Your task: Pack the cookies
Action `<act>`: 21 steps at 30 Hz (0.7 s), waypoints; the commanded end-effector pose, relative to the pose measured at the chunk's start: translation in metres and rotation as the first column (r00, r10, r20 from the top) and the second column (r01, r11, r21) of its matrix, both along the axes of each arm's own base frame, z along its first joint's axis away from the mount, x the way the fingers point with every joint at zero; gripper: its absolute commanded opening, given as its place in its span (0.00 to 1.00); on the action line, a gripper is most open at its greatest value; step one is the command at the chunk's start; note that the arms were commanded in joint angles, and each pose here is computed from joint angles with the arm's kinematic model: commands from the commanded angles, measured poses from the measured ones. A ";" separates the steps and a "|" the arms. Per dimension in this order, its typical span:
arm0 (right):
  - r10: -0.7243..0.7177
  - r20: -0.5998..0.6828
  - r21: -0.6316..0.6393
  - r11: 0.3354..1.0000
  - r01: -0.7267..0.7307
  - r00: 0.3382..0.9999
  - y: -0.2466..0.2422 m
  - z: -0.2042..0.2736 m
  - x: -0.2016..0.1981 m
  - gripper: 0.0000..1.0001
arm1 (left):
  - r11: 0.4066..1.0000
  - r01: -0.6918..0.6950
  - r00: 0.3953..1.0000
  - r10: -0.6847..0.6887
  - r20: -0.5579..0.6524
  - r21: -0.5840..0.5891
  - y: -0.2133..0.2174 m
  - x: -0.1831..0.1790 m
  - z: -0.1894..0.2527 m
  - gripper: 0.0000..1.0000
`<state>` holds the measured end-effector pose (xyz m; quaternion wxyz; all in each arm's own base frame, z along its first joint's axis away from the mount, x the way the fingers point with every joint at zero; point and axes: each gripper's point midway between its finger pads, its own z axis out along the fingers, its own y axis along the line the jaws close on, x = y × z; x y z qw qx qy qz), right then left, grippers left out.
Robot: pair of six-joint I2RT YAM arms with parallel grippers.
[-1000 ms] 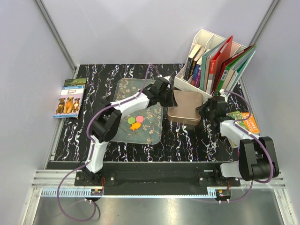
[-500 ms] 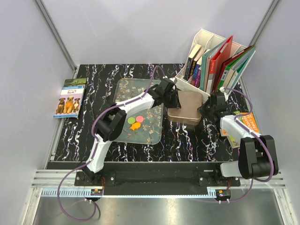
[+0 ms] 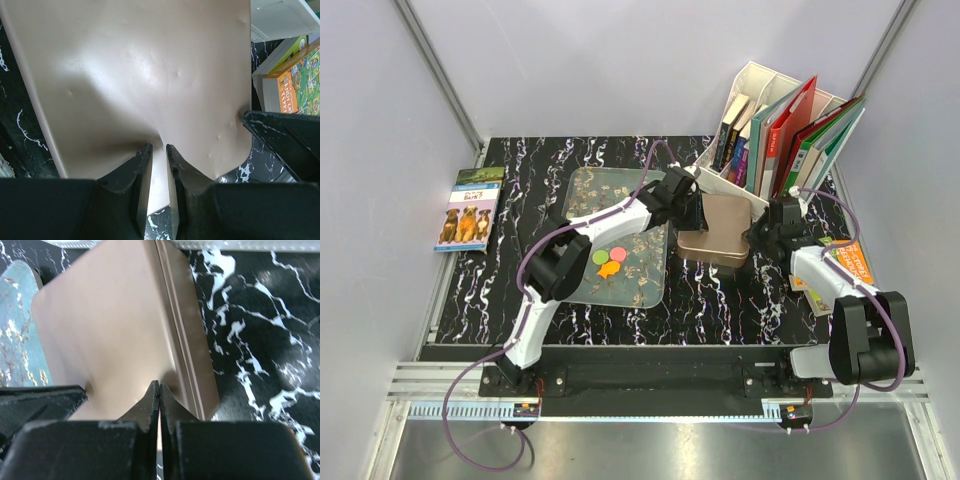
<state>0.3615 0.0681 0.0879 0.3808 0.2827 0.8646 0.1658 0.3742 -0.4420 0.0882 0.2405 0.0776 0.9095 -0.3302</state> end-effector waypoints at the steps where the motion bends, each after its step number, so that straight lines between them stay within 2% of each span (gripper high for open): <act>1: -0.020 -0.065 -0.058 0.998 0.016 0.998 -0.010 -0.003 -0.021 0.00 | 1.000 -0.015 0.998 0.014 0.054 0.009 0.006 0.004 0.025 0.25; 6: -0.023 -0.007 -0.053 0.998 0.023 1.000 -0.010 0.022 -0.013 0.04 | 0.999 -0.033 0.995 0.036 0.098 -0.029 0.011 0.011 0.052 0.26; 12: -0.016 0.060 -0.036 0.999 0.018 0.998 -0.007 0.048 -0.006 0.22 | 0.997 -0.060 0.988 0.067 0.138 -0.056 0.020 0.018 0.078 0.29; 14: -0.013 0.101 -0.030 0.999 0.016 0.995 -0.006 0.063 -0.003 0.32 | 0.994 -0.076 0.983 0.087 0.160 -0.073 0.026 0.022 0.093 0.32; 16: -0.013 0.116 -0.025 1.000 0.016 0.993 -0.006 0.073 -0.003 0.39 | 0.991 -0.101 0.977 0.115 0.179 -0.087 0.034 0.024 0.107 0.43; 17: -0.007 0.147 -0.020 1.000 0.010 0.989 -0.005 0.086 -0.001 0.47 | 0.989 -0.111 0.974 0.127 0.187 -0.093 0.037 0.024 0.113 0.47; 18: 0.005 0.160 -0.012 1.000 -0.003 0.987 -0.002 0.093 -0.001 0.50 | 0.987 -0.126 0.969 0.143 0.203 -0.095 0.044 0.023 0.122 0.55; 19: 0.012 0.175 -0.013 1.000 -0.010 0.984 -0.002 0.101 -0.002 0.55 | 0.987 -0.133 0.964 0.151 0.219 -0.096 0.048 0.023 0.128 0.59; 20: 0.020 0.199 -0.012 1.000 -0.018 0.980 0.000 0.112 -0.001 0.64 | 0.985 -0.143 0.960 0.161 0.229 -0.092 0.054 0.023 0.131 0.65; 21: 0.030 0.214 -0.012 1.000 -0.028 0.976 0.001 0.119 -0.001 0.67 | 0.984 -0.158 0.953 0.175 0.248 -0.086 0.062 0.021 0.137 0.99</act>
